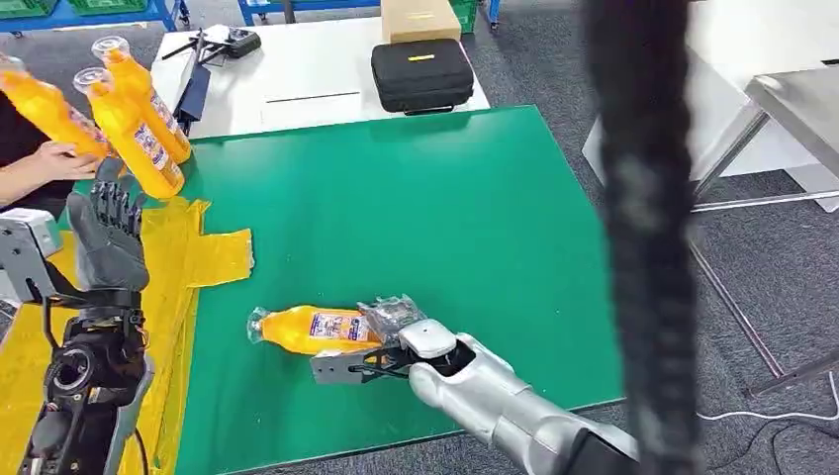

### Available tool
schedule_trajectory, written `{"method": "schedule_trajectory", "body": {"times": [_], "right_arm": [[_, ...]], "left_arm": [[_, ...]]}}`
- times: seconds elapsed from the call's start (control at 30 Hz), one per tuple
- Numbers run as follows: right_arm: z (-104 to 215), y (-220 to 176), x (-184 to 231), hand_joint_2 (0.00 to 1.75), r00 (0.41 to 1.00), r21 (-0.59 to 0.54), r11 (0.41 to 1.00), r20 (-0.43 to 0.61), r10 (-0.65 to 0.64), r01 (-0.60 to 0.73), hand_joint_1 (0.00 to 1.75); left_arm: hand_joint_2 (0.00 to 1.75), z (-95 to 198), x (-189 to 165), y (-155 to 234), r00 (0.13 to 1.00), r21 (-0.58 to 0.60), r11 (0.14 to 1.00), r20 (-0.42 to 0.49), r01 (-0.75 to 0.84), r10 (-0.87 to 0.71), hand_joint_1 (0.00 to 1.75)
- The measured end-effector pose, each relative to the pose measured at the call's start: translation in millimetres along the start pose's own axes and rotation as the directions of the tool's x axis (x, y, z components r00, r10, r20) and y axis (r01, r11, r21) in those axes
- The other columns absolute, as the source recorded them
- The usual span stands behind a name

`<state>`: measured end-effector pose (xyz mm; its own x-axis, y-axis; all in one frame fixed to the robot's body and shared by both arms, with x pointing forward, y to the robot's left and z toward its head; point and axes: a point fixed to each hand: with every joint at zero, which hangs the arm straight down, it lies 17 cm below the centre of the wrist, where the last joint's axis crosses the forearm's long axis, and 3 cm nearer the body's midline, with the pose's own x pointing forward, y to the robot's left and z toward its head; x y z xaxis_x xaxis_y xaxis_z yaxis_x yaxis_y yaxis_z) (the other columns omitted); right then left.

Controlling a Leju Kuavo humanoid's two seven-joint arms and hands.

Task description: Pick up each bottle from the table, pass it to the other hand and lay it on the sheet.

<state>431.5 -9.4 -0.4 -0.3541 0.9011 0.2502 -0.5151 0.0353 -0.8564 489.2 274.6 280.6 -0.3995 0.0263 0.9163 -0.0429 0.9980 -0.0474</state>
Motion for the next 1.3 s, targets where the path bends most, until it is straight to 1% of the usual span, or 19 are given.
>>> {"method": "schedule_trajectory", "body": {"times": [0.07,0.1,0.13,0.17,0.2,0.27,0.3,0.37,0.5,0.57,0.63,0.67,0.77,0.87,0.97,1.07,1.17,1.23,1.3], "right_arm": [[5.2,-11.2,2.4,1.75,0.984,-0.05,0.982,0.021,-0.179,0.18,1.75],[9.3,-22.9,2.8,1.75,0.95,-0.089,0.946,0.048,-0.31,0.313,1.75],[14.2,-38.8,0.9,1.75,0.903,-0.134,0.894,0.08,-0.421,0.428,1.75],[20.9,-61.0,-1.5,1.75,0.848,-0.187,0.827,0.129,-0.515,0.53,1.75],[28.1,-83.5,-6.5,1.75,0.799,-0.236,0.763,0.178,-0.575,0.601,1.75],[43.8,-121.7,-19.4,1.75,0.743,-0.318,0.672,0.253,-0.619,0.668,1.75],[50.6,-133.1,-24.5,1.75,0.729,-0.342,0.645,0.275,-0.627,0.684,1.75],[61.7,-146.8,-33.1,1.75,0.706,-0.374,0.601,0.306,-0.639,0.706,1.75],[74.8,-160.0,-44.6,1.75,0.669,-0.413,0.533,0.35,-0.656,0.738,1.75],[81.1,-170.3,-53.2,1.75,0.647,-0.444,0.483,0.381,-0.661,0.755,1.75],[86.0,-180.8,-60.0,1.75,0.634,-0.468,0.447,0.408,-0.657,0.763,1.75],[87.6,-185.9,-61.8,1.75,0.633,-0.475,0.437,0.418,-0.652,0.764,1.75],[88.7,-196.4,-61.8,1.75,0.637,-0.483,0.433,0.432,-0.638,0.761,1.75],[84.6,-213.2,-60.8,1.75,0.66,-0.501,0.446,0.43,-0.616,0.742,1.75],[80.1,-227.9,-56.5,1.75,0.671,-0.508,0.452,0.435,-0.6,0.733,1.75],[76.3,-232.8,-54.4,1.75,0.676,-0.509,0.457,0.433,-0.596,0.729,1.75],[68.8,-235.2,-47.8,1.75,0.701,-0.512,0.49,0.411,-0.582,0.706,1.75],[62.4,-240.4,-32.2,1.75,0.722,-0.504,0.521,0.408,-0.559,0.688,1.75],[58.4,-244.3,-15.4,1.75,0.726,-0.488,0.539,0.416,-0.548,0.686,1.75]], "left_arm": [[1.75,1.5,-5.0,2.3,0.999,0.011,1.0,-0.027,-0.029,0.029,0.0],[1.75,2.9,-9.0,5.3,0.998,0.024,0.999,-0.043,-0.035,0.036,0.0],[1.75,4.8,-13.8,10.6,0.997,0.043,0.998,-0.062,-0.043,0.045,0.0],[1.75,6.8,-19.3,17.7,0.995,0.066,0.997,-0.082,-0.05,0.056,0.0],[1.75,8.9,-24.9,22.8,0.993,0.083,0.995,-0.099,-0.056,0.064,0.0],[1.75,12.5,-34.6,33.1,0.99,0.113,0.992,-0.123,-0.059,0.073,0.0],[1.75,14.0,-38.3,37.2,0.989,0.126,0.991,-0.131,-0.055,0.072,0.0],[1.75,16.5,-43.6,43.4,0.988,0.144,0.988,-0.14,-0.048,0.068,0.0],[1.75,18.1,-47.2,48.8,0.987,0.162,0.986,-0.146,-0.039,0.063,0.0],[1.75,19.4,-48.6,49.1,0.987,0.163,0.986,-0.15,-0.037,0.061,0.0],[1.75,20.3,-50.9,44.5,0.982,0.149,0.986,-0.162,-0.074,0.099,0.0],[1.75,21.3,-52.9,39.3,0.974,0.134,0.984,-0.176,-0.118,0.141,0.0],[1.75,25.1,-54.3,19.1,0.952,0.084,0.973,-0.202,-0.217,0.229,0.0],[1.75,28.2,-40.8,-14.7,0.926,0.007,0.947,-0.205,-0.323,0.317,0.0],[1.75,31.0,-30.7,-40.7,0.913,-0.038,0.93,-0.21,-0.365,0.349,0.0],[1.75,32.6,-24.5,-52.7,0.899,-0.059,0.914,-0.213,-0.402,0.381,0.0],[1.75,34.0,-14.7,-76.4,0.865,-0.112,0.872,-0.233,-0.477,0.444,0.0],[1.75,33.7,-6.0,-100.9,0.838,-0.145,0.838,-0.253,-0.527,0.483,0.0],[1.75,35.1,-0.2,-121.3,0.818,-0.166,0.813,-0.27,-0.559,0.508,0.0]]}}
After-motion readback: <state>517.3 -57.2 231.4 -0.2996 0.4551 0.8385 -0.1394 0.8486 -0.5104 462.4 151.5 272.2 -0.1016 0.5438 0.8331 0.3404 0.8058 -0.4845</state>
